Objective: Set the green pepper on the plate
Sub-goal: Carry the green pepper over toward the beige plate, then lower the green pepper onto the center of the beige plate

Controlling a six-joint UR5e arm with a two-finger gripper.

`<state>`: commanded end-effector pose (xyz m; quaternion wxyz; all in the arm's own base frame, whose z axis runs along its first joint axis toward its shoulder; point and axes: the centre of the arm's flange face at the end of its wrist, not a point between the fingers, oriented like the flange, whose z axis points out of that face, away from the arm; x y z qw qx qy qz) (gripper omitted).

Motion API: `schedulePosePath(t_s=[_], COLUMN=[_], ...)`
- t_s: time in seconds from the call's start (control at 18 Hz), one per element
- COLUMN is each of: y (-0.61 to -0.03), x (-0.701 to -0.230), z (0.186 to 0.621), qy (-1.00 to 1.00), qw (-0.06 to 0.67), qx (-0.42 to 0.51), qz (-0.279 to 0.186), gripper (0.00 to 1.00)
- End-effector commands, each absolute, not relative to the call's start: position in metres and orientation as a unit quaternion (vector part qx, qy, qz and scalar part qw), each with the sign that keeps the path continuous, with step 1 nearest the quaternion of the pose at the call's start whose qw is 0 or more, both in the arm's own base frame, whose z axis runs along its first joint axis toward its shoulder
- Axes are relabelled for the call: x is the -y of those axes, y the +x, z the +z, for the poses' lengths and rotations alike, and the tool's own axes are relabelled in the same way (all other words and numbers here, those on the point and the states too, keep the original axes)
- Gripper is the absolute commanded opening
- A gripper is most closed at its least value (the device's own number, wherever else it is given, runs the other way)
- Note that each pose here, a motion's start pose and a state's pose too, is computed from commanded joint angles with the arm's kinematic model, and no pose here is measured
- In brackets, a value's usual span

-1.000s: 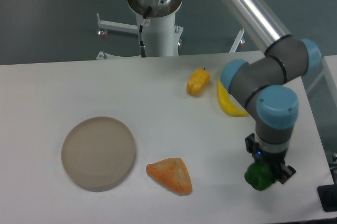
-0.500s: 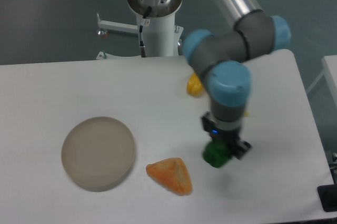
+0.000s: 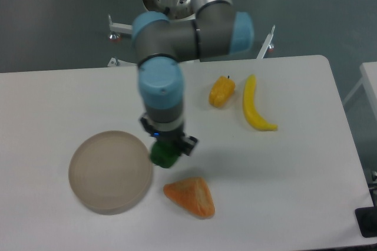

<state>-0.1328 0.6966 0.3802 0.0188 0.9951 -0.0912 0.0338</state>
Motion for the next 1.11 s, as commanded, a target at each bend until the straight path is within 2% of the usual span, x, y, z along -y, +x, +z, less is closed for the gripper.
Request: schedulePosePath(t_s=[0.22, 0.39, 0.72, 1.11], y=[-0.093, -0.078, -0.066, -0.055], x=[-0.704, -0.709, -0.706, -0.709], z=[0.367, 0.345, 0.312, 0.297], qy=[0.999, 1.000, 1.000, 1.000], qw=[0.019, -0.009, -0.012, 0.004], qx=[0.033, -0.008, -0.004, 0.007], qz=[0.030, 0.018, 0.014, -0.004], gripper=[0.38, 0.38, 0.38, 0.38])
